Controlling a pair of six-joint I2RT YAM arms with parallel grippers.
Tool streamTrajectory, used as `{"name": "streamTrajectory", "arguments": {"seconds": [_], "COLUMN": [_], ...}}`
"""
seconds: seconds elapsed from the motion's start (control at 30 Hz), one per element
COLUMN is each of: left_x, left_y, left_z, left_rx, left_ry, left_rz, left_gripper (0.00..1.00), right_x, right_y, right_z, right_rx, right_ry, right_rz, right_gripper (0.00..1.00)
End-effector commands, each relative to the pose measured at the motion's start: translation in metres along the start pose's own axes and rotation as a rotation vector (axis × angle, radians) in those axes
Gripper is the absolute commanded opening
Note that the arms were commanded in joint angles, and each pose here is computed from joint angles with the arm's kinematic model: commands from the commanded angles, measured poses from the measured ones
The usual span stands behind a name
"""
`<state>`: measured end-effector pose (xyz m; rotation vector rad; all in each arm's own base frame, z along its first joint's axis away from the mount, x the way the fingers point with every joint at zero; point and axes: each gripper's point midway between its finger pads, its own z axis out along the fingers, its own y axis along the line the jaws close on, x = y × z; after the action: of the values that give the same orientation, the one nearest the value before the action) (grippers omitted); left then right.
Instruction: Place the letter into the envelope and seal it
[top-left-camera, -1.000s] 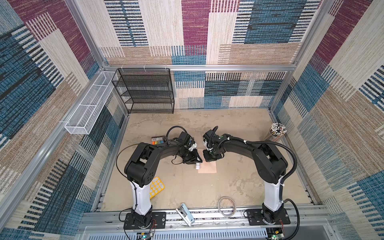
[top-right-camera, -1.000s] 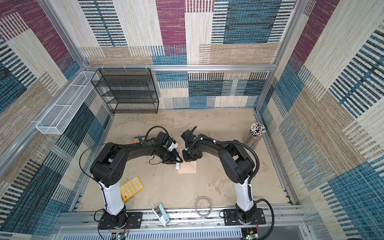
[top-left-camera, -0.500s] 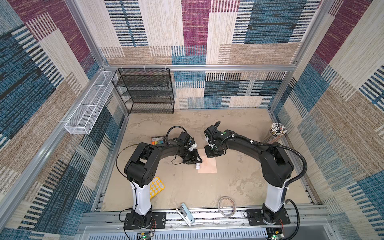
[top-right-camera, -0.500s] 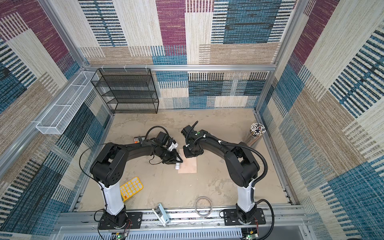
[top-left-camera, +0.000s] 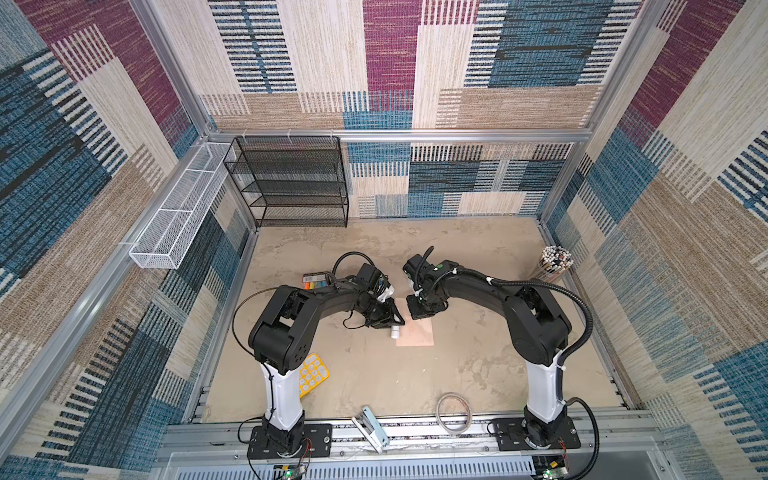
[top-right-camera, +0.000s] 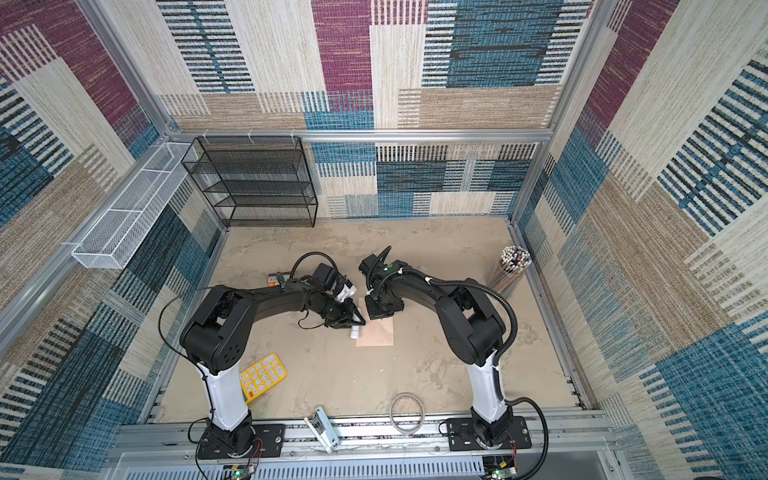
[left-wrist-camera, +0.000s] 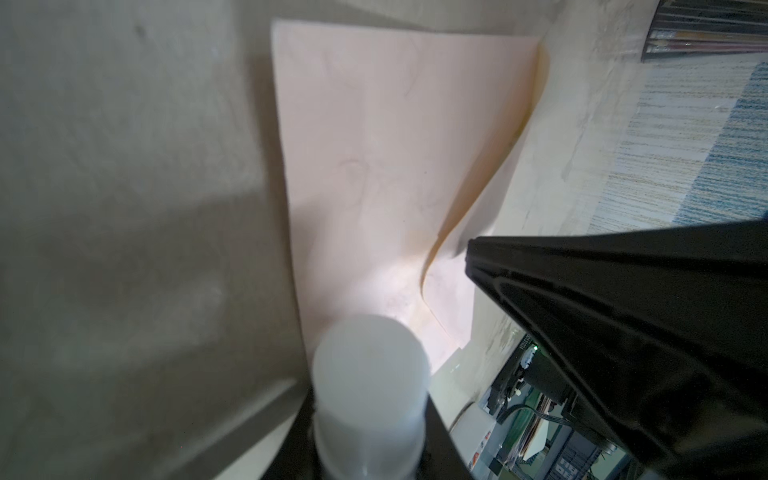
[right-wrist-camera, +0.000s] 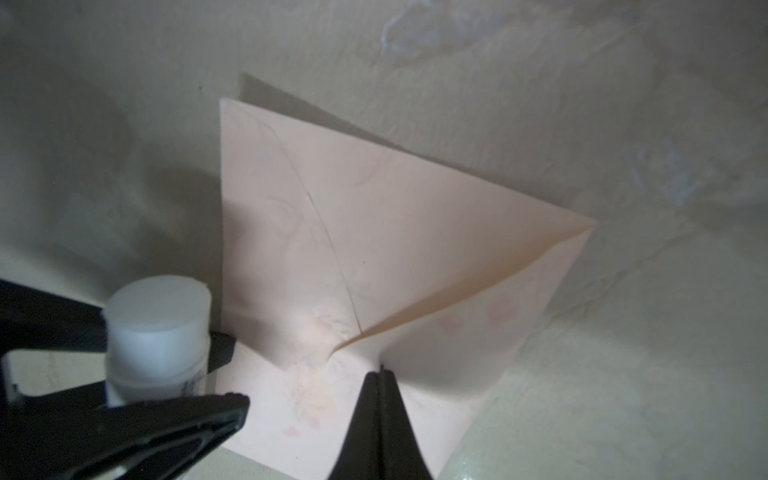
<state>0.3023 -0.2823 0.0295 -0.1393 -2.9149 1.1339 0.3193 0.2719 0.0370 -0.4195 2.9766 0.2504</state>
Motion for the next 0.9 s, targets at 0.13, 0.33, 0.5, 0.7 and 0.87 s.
{"name": "streamTrajectory", "arguments": {"seconds": [0.13, 0.33, 0.5, 0.7, 0.87], "left_x": [0.002, 0.001, 0.002, 0.002, 0.003], "left_y": [0.006, 0.006, 0.006, 0.007, 0.007], "left_z": [-0.001, -0.001, -0.001, -0.002, -0.002], "left_rx": [-0.03, -0.027, -0.026, -0.025, -0.024], "left_ry": [0.003, 0.0, -0.001, -0.002, -0.003], "left_rz": [0.007, 0.008, 0.007, 0.004, 0.006], "left_gripper": [0.0, 0.0, 0.0, 0.0, 0.0], "right_x": [0.003, 0.014, 0.019, 0.022, 0.025], "right_y": [0.001, -0.012, -0.017, -0.015, -0.013], "right_z": [0.011, 0.026, 0.032, 0.036, 0.039], "right_rx": [0.023, 0.088, 0.124, 0.129, 0.122], "right_ry": [0.032, 0.08, 0.099, 0.115, 0.124], "right_rz": [-0.011, -0.015, -0.021, -0.03, -0.032], "right_gripper": [0.07, 0.09, 0.11, 0.13, 0.14]}}
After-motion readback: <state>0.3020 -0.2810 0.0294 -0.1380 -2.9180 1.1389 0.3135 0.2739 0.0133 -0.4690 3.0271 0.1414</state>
